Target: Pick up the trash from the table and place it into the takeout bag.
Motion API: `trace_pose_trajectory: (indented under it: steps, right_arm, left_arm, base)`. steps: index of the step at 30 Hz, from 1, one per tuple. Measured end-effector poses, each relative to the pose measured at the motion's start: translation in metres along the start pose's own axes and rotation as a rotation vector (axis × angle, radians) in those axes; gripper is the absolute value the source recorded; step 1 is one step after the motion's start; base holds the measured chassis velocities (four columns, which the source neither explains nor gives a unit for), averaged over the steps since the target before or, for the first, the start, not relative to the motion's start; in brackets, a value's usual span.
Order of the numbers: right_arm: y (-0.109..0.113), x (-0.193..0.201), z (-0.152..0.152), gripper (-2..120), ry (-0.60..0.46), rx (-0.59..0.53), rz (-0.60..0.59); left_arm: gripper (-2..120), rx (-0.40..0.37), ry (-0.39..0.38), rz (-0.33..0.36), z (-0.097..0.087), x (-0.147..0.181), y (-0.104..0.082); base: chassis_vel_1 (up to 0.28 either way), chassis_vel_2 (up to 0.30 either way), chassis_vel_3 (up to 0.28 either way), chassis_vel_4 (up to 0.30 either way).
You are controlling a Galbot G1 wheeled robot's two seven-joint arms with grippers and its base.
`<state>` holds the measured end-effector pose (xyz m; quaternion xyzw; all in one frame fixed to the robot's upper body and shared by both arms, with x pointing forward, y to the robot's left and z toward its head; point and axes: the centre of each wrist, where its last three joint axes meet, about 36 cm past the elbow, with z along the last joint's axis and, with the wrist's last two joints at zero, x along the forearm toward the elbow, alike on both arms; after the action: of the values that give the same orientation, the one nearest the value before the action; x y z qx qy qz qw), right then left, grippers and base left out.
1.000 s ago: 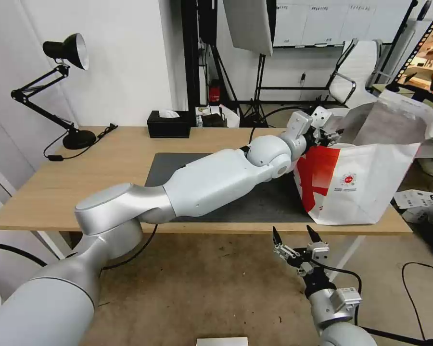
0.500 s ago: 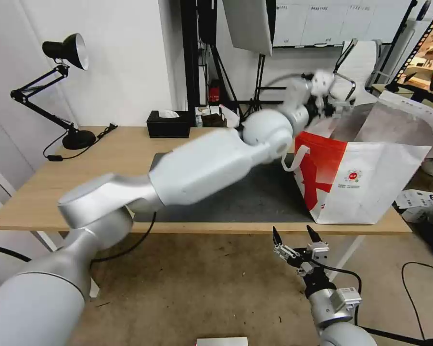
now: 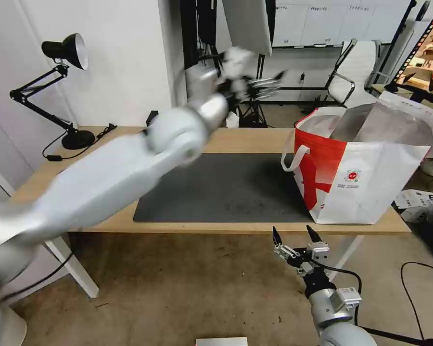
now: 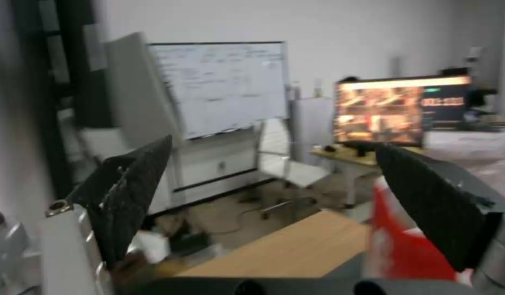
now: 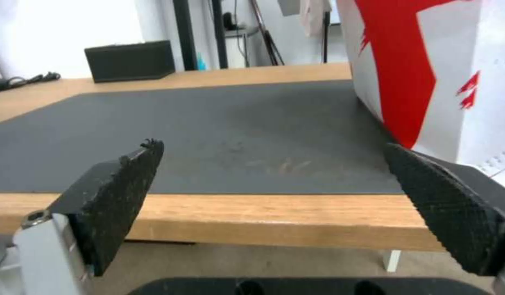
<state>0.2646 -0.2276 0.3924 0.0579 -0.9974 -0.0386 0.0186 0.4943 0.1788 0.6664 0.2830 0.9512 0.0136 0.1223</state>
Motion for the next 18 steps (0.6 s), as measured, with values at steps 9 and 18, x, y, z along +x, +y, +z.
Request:
trace_pose_trajectory:
  steps: [9, 18]
  right_arm:
    - [0.000, 0.000, 0.000, 100, 0.000, 0.000, 0.000]
    - [0.000, 0.000, 0.000, 100, 0.000, 0.000, 0.000]
  left_arm:
    - [100, -0.057, 0.005, -0.179, 0.041, 0.130, 0.017]
    - [100, -0.023, 0.046, -0.322, 0.089, 0.197, -0.018]
  base:
    - [0.000, 0.000, 0.000, 0.000]
    - [0.000, 0.000, 0.000, 0.000]
